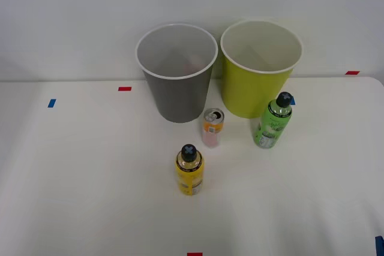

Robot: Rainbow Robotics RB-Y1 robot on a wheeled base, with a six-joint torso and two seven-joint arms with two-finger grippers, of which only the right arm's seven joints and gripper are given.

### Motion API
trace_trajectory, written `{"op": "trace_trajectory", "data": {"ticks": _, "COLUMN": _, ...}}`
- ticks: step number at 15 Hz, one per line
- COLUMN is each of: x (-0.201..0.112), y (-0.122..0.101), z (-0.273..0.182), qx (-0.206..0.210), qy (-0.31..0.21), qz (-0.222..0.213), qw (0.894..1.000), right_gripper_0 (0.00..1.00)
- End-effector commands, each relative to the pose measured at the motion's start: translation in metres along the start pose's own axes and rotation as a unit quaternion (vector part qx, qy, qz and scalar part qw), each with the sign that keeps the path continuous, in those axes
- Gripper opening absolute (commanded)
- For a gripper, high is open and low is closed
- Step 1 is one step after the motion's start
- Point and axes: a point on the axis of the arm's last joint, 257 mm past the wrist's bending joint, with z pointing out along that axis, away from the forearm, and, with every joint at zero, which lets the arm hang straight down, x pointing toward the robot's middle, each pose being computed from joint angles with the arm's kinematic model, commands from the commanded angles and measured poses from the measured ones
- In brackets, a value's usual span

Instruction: Put cans in the gray bin, plastic bottles in the light green bin

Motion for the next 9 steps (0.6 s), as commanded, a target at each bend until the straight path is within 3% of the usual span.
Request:
{"op": "trace_trajectory", "data": {"ticks": 1, "x": 0.0, "y": 0.0, "z": 0.0, "qx": 0.0, "qy": 0.0, "qz": 0.0, "qw": 1.0, "right_gripper_0": 0.98}}
{"op": "trace_trajectory", "data": {"ticks": 9, "x": 0.0, "y": 0.0, "z": 0.0, "qx": 0.0, "qy": 0.0, "qz": 0.0, "qw": 1.0, "right_gripper_0": 0.98}}
